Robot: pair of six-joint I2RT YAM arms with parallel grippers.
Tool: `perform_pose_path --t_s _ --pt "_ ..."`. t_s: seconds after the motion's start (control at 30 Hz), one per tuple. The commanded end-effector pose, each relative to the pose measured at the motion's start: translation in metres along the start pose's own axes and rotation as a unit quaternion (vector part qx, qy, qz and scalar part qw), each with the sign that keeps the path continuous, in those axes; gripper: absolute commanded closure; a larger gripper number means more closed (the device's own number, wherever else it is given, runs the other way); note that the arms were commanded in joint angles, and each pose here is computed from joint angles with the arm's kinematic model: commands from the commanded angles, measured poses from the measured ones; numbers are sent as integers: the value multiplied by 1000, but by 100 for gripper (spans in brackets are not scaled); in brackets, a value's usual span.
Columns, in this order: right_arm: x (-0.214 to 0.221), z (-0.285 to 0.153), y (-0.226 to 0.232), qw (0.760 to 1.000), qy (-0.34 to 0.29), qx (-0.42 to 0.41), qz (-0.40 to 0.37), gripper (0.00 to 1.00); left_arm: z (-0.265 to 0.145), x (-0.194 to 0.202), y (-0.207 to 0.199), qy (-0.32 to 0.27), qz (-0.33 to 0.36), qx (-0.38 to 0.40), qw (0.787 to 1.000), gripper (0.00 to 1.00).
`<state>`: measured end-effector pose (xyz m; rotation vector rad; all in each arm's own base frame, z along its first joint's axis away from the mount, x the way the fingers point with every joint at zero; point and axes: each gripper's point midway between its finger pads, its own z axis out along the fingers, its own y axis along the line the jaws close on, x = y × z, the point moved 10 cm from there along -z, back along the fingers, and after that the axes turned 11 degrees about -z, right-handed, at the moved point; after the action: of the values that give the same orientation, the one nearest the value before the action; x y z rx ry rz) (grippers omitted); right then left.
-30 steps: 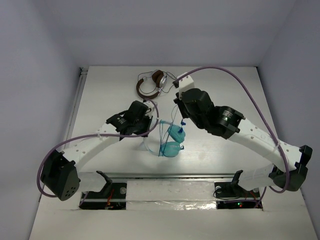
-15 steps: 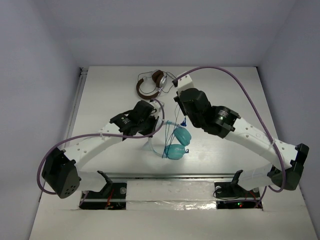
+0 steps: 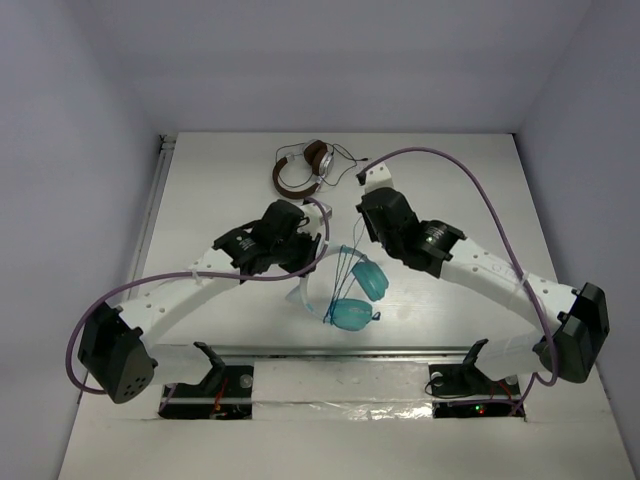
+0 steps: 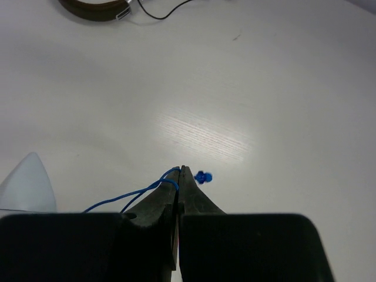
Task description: Wrap the headphones
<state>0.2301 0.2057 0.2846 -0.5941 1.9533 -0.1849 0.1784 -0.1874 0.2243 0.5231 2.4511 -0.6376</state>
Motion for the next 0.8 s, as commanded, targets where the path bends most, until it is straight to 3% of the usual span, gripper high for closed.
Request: perform_pose_path --t_s 0.0,0.27,0.47,0.57,0.77 --pt "-2 4 7 997 -27 -36 70 100 -23 -27 -21 -66 10 75 995 100" --pt "10 15 0 970 -77 -152 173 99 -47 -52 -21 -116 6 134 984 100" --pt "8 26 2 935 -152 -231 221 87 -73 -73 -23 -157 2 111 981 100" --pt "14 31 4 925 -161 -253 233 86 -79 -78 -23 -163 -4 93 982 100" --pt "27 45 -4 897 -203 -298 256 70 -99 -94 -28 -186 -7 76 980 100"
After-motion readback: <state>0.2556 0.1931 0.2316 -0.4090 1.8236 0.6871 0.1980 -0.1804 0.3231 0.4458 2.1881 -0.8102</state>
